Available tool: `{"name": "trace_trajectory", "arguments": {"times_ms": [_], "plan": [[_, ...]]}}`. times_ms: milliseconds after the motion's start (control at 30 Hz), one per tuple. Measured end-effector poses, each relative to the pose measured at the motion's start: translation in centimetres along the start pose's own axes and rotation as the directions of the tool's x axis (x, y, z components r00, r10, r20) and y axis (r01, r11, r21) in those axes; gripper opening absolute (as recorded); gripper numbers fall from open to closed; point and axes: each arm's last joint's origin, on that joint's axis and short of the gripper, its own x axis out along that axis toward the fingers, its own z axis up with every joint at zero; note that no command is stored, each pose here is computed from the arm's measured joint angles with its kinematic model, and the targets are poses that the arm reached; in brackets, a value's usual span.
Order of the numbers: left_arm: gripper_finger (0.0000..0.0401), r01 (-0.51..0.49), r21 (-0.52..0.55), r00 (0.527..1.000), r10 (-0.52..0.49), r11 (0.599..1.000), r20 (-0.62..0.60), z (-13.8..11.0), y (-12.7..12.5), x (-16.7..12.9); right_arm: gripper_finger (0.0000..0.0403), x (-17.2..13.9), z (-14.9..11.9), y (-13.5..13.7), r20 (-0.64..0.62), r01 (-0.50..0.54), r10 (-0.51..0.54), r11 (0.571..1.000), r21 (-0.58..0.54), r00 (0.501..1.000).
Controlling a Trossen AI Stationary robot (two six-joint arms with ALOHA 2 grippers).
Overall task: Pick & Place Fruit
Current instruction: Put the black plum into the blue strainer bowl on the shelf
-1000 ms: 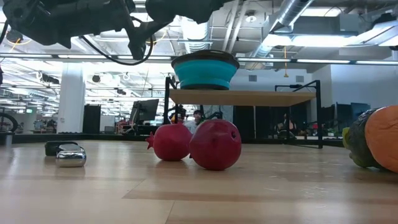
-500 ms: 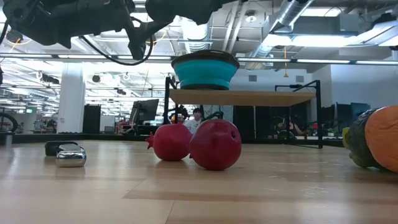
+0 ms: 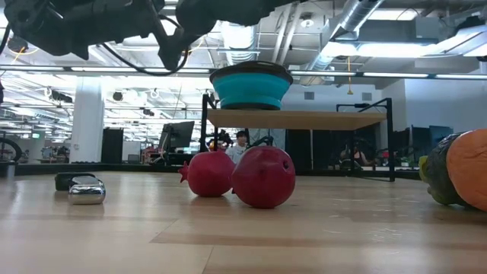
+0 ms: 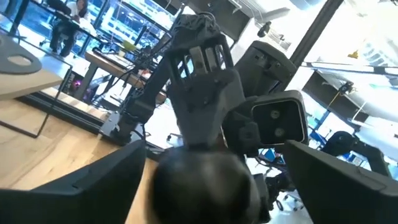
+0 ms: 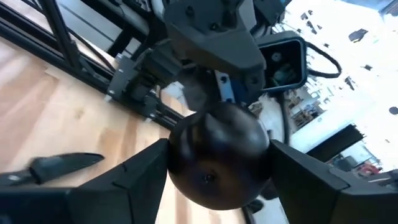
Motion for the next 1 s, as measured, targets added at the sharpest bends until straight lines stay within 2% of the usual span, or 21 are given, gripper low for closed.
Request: {"name": "trace_trajectory", "arguments": {"times_ms": [133, 300, 433, 500, 633, 800, 900, 1000], "plan": [[0.0392, 0.006, 0.056, 1.000, -0.006, 0.998, -0.001, 0.4, 0.5, -0.1, 0.0251, -0.6, 0.4, 1.0, -0.002, -0.036, 0.037, 0.998, 0.047, 0.999], [0.0392, -0.006, 0.150, 1.000, 0.003, 0.989, 0.017, 0.9, 0.9, -0.2, 0.0250, -1.6, 0.7, 2.5, -0.038, -0.076, 0.081, 0.988, 0.136, 0.996], [0.0384, 0.002, 0.230, 1.000, -0.004, 0.973, 0.007, 0.9, 0.9, -0.2, 0.0250, -2.7, 0.9, 3.1, -0.123, -0.006, 0.035, 0.973, 0.230, 0.992], [0.0379, 0.010, 0.257, 1.000, -0.004, 0.966, -0.022, 0.6, 0.9, -0.2, 0.0250, -3.6, 1.3, 2.5, -0.167, 0.048, -0.003, 0.962, 0.269, 0.986], [0.0370, 0.020, 0.294, 0.996, 0.007, 0.956, -0.090, -0.3, 0.7, -0.2, 0.0250, -5.4, 2.3, -0.7, -0.209, 0.133, -0.056, 0.918, 0.375, 0.976], [0.0362, 0.065, 0.308, 0.986, -0.014, 0.949, -0.167, -1.4, -0.1, -0.1, 0.0250, -6.5, 3.5, -7.4, -0.257, 0.195, -0.064, 0.829, 0.524, 0.964], [0.0357, 0.091, 0.302, 0.982, -0.035, 0.949, -0.185, -1.8, -0.6, -0.1, 0.0250, -5.2, 3.5, -11.3, -0.316, 0.188, 0.005, 0.794, 0.578, 0.949], [0.0353, 0.107, 0.298, 0.980, -0.050, 0.949, -0.193, -2.0, -1.0, -0.1, 0.0250, -2.6, 2.4, -14.6, -0.399, 0.207, 0.064, 0.775, 0.597, 0.915]]}}
